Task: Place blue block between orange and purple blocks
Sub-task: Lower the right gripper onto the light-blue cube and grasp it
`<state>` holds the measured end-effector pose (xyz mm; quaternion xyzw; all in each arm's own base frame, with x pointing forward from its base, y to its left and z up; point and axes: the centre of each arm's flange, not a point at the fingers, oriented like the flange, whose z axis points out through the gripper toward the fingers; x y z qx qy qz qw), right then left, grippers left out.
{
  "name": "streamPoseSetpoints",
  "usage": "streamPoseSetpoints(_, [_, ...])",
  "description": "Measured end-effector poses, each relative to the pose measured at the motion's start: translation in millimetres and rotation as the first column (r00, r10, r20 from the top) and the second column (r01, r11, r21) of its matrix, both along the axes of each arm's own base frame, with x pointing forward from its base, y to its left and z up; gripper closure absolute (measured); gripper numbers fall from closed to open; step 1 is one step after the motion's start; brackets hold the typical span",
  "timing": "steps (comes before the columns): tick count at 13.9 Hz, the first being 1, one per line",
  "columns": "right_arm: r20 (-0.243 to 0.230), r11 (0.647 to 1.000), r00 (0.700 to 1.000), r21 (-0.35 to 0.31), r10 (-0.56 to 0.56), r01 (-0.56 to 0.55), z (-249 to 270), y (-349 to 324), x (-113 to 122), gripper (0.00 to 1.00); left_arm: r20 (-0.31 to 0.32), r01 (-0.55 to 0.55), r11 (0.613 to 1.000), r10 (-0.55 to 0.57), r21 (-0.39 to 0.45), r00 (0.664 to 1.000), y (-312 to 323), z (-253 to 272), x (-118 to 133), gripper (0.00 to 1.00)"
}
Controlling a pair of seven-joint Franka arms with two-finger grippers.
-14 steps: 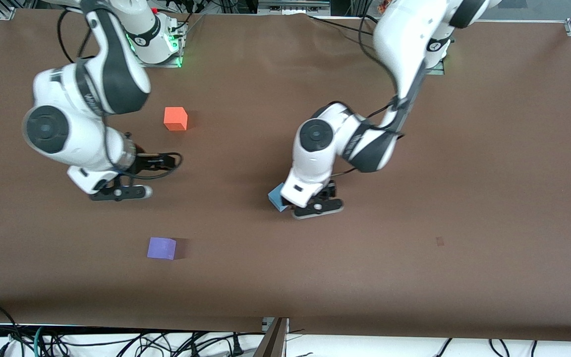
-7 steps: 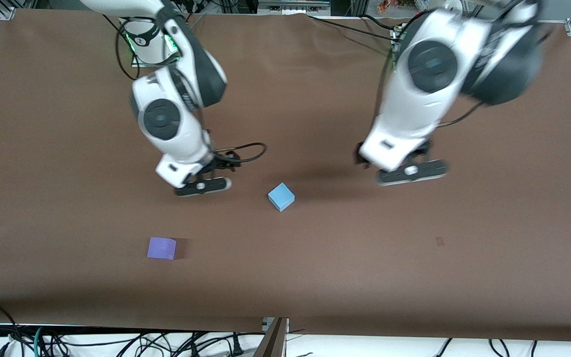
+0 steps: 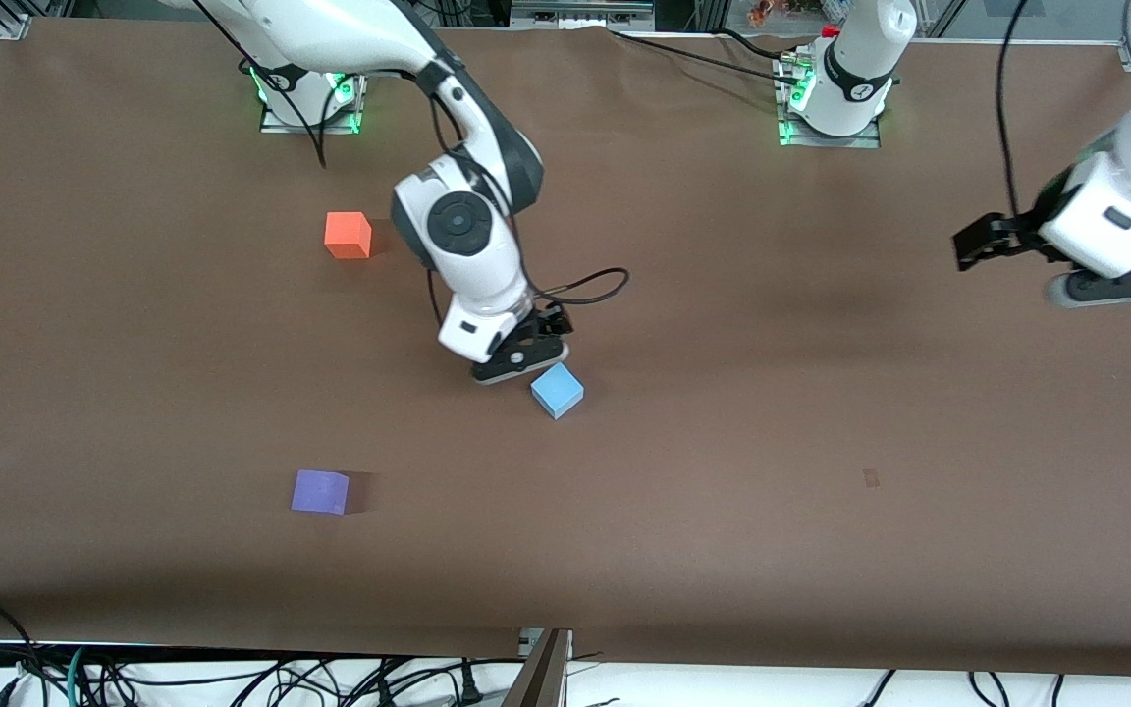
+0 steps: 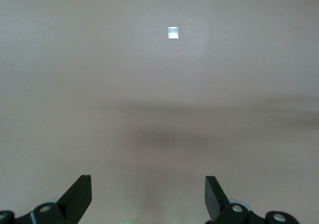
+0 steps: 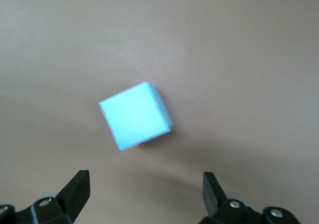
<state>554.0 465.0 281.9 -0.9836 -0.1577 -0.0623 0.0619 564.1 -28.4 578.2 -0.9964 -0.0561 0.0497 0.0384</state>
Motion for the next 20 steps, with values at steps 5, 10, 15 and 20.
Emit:
streamPoseSetpoints(5, [0.058, 0.995, 0.993, 0.001, 0.104, -0.104, -37, 8, 5, 0.00, 0.054, 0.000, 1.000, 0.001, -0.023, 0.999, 15, -39, -9, 0.00])
streamPoseSetpoints(10, [0.106, 0.989, 0.984, 0.009, 0.146, -0.148, -52, 8, 11, 0.00, 0.062, 0.000, 0.999, 0.003, -0.054, 0.998, 8, -37, -9, 0.00])
streamPoseSetpoints(15, [0.121, 0.981, 0.974, -0.001, 0.192, -0.193, -75, 7, 10, 0.00, 0.077, -0.008, 0.997, 0.013, -0.071, 0.997, 10, -11, -7, 0.00])
streamPoseSetpoints(20, [0.125, 0.978, 0.970, -0.005, 0.209, -0.210, -78, 8, 11, 0.05, 0.083, -0.007, 0.997, 0.013, -0.071, 0.996, 10, 18, -8, 0.00])
